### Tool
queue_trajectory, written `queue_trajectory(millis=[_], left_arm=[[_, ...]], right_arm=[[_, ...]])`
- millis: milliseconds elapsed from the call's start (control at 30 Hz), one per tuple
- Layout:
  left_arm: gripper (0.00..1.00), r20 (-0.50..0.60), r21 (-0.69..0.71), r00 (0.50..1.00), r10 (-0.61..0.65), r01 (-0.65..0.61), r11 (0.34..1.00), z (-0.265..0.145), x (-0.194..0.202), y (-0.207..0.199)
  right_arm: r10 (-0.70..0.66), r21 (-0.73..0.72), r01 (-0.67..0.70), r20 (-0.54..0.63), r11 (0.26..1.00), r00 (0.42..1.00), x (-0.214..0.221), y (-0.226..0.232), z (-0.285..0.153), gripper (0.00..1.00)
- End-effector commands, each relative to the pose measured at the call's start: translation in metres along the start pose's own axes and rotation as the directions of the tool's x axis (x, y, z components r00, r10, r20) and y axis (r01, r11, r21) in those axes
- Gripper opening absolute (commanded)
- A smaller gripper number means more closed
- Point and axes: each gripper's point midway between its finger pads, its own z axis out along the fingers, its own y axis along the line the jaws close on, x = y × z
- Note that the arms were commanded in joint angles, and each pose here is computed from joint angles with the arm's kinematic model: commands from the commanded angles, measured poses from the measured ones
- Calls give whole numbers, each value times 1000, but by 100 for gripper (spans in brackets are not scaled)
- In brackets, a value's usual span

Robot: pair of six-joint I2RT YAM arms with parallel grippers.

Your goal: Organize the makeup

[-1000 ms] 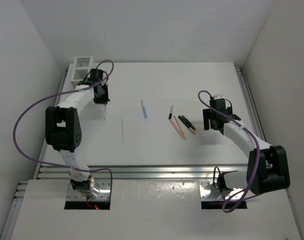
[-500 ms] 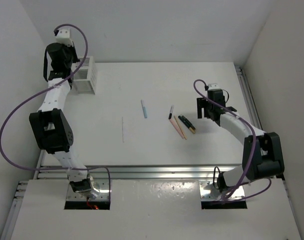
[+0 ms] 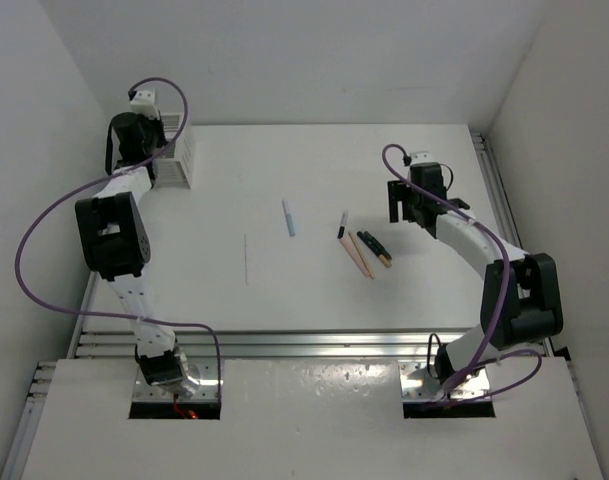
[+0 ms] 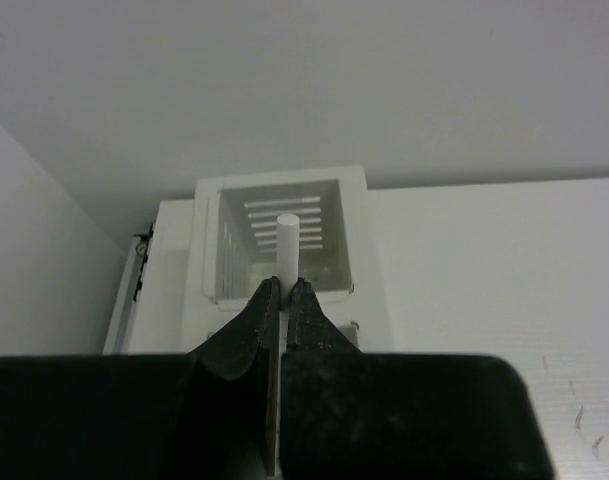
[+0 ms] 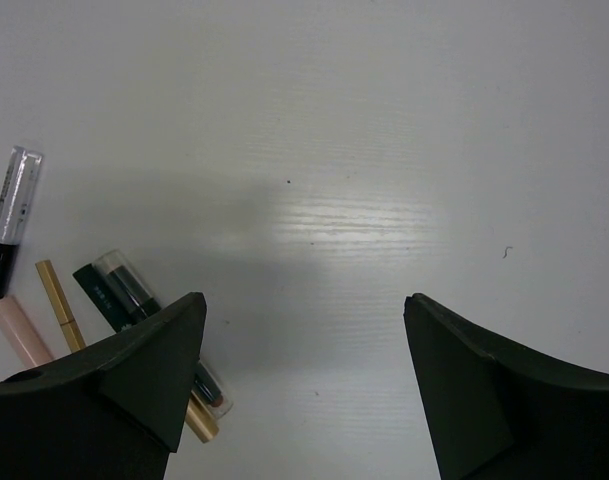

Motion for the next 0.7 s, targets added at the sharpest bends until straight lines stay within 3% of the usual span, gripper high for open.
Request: queue_trajectory(millis=[0,67,100,133,267,433,500,533,567,667], left_arm=[[0,108,-3,993,53,-53,999,-7,-26,4],[3,79,-8,996,47,-46,999,-9,-15,8],[11,67,3,997,44,-44,999,-10,-9,5],[34,56,5,998,42,-42,999,-13,-7,5],[54,27,-24,999,35,-34,999,-23,-1,16],[57,14,-40,999,43,-42,998,-31,-19,24],[57,-11,-37,999,46,-46,998,-34,-25,24],[57,9,-40,999,51,-50,998,-35,-43,26],[57,-1,-38,999,48,-48,998,-35,-46,26],[57,-31,-12,996,80,-81,997,-46,-61,23]], right_arm=[[-14,18,13,44,1000,999,-20,2,-7,81],[-17,25,16,38,1000,999,-20,0,-8,82],[-16,29,15,31,999,999,-18,1,-8,82],[-20,31,19,27,999,999,-17,2,-9,84],[-39,28,39,12,999,999,-10,8,-10,88],[-35,17,36,-39,999,999,-9,13,-10,90],[-62,-22,59,-146,998,987,12,19,-8,84],[-72,-44,67,-129,997,989,-3,23,-10,79],[-95,-112,76,-175,991,980,7,34,-8,66],[-133,-199,83,-253,976,958,17,49,-5,46]])
